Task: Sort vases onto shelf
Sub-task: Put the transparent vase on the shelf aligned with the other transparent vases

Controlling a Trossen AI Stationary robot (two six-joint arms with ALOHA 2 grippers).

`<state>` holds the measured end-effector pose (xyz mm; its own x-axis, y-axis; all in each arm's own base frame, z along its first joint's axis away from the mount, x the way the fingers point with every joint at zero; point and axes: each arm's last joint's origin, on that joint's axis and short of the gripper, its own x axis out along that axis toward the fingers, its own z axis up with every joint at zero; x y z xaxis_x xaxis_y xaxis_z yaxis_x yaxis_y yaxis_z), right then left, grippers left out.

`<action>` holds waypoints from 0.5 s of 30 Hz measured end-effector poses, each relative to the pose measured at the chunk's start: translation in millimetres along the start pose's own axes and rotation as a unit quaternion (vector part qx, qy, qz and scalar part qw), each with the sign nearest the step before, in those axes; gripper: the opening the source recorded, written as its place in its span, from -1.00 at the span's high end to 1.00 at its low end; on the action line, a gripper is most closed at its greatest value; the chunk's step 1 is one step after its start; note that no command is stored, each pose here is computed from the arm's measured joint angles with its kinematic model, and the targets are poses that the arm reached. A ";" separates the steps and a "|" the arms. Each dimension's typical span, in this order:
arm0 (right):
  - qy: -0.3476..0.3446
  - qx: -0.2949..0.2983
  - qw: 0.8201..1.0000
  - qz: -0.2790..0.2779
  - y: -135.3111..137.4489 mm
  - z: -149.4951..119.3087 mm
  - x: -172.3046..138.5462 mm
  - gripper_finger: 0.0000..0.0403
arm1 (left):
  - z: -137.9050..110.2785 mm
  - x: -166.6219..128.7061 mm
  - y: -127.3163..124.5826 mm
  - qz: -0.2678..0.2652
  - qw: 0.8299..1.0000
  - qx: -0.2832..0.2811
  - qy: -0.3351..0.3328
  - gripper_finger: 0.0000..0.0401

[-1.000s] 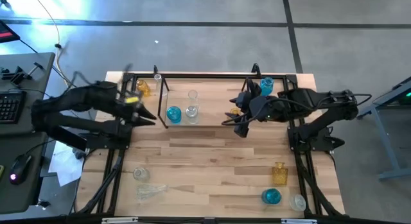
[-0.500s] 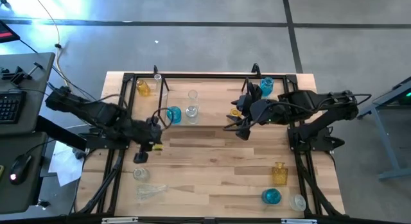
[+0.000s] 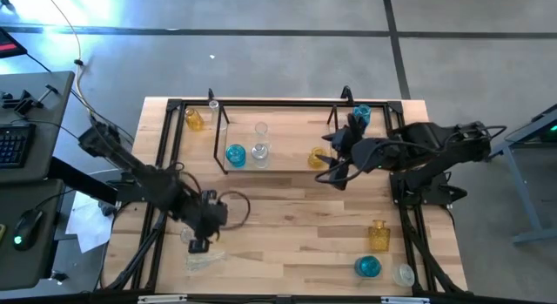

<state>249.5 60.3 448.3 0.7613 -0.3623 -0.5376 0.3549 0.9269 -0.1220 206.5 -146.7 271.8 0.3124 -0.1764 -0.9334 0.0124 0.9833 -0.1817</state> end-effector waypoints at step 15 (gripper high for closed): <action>-0.007 -0.005 1.000 0.027 -0.3 -6.8 -26.1 -0.10 | -10.8 56.5 -67.9 -0.055 0.994 -0.090 -0.002 0.30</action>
<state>225.8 70.1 456.7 0.7871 -0.3134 -0.5313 0.3082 0.9459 -0.1015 213.0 -223.8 228.1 0.3219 -0.2823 -0.9037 -0.1239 0.9338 -0.3358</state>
